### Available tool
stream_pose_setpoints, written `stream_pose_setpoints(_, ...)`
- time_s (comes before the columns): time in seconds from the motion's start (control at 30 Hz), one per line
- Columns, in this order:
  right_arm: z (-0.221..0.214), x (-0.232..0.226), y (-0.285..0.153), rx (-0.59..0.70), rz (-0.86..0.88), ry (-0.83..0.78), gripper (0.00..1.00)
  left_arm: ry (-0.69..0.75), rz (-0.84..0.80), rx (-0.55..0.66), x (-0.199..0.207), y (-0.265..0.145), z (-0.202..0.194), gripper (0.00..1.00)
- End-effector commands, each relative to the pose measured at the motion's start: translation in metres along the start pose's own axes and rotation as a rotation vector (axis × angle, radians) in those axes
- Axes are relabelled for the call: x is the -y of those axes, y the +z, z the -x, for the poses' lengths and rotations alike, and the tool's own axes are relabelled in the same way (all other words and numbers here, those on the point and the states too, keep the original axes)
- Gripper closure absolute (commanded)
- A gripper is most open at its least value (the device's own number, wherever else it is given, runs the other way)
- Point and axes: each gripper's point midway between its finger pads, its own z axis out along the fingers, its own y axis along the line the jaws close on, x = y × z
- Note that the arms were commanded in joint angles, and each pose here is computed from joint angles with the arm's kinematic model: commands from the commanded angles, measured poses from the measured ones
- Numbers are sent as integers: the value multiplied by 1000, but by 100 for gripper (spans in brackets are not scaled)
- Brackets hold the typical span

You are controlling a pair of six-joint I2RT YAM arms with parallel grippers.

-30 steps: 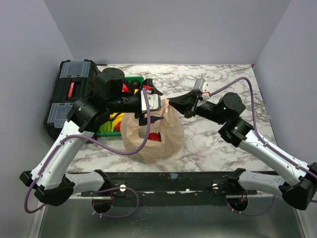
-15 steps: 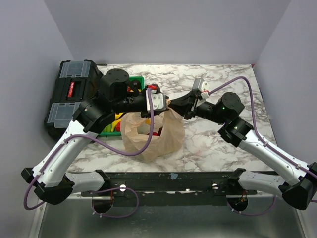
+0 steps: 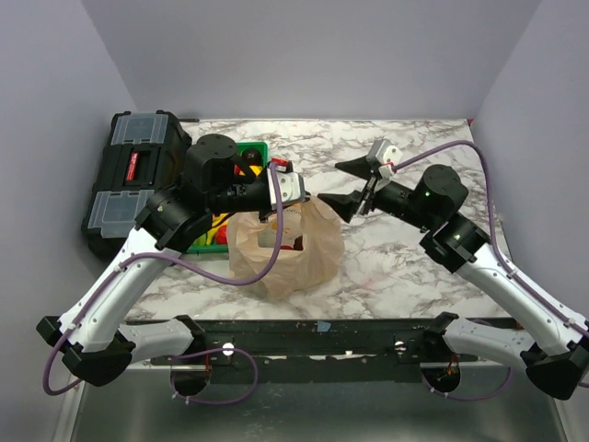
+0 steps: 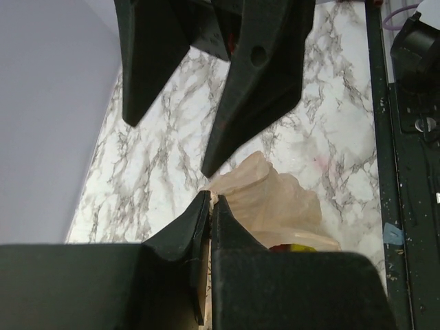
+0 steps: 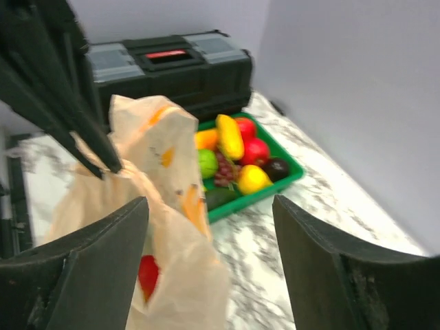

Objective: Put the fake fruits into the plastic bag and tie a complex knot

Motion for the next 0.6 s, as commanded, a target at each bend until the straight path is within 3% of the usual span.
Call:
stream_pose_setpoints(0.0, 10, 17, -20, -74, -77, -9, 19, -36, 43, 38, -11, 0, 9, 100)
stream_pose_setpoints(0.1, 15, 11, -23, -103, -44, 36, 11, -73, 83, 36, -24, 2, 10, 100)
stream_pose_setpoints(0.27, 22, -8, -17, -81, 47, 139, 9, -139, 136, 40, -43, 8, 15, 100)
stream_pose_setpoints(0.33, 18, -10, -12, -52, 59, 156, 1, -165, 127, 53, -44, 12, 20, 100)
stream_pose_setpoints(0.57, -1, 22, 14, 106, -92, 82, 0, -203, 41, 109, -36, 23, 29, 100)
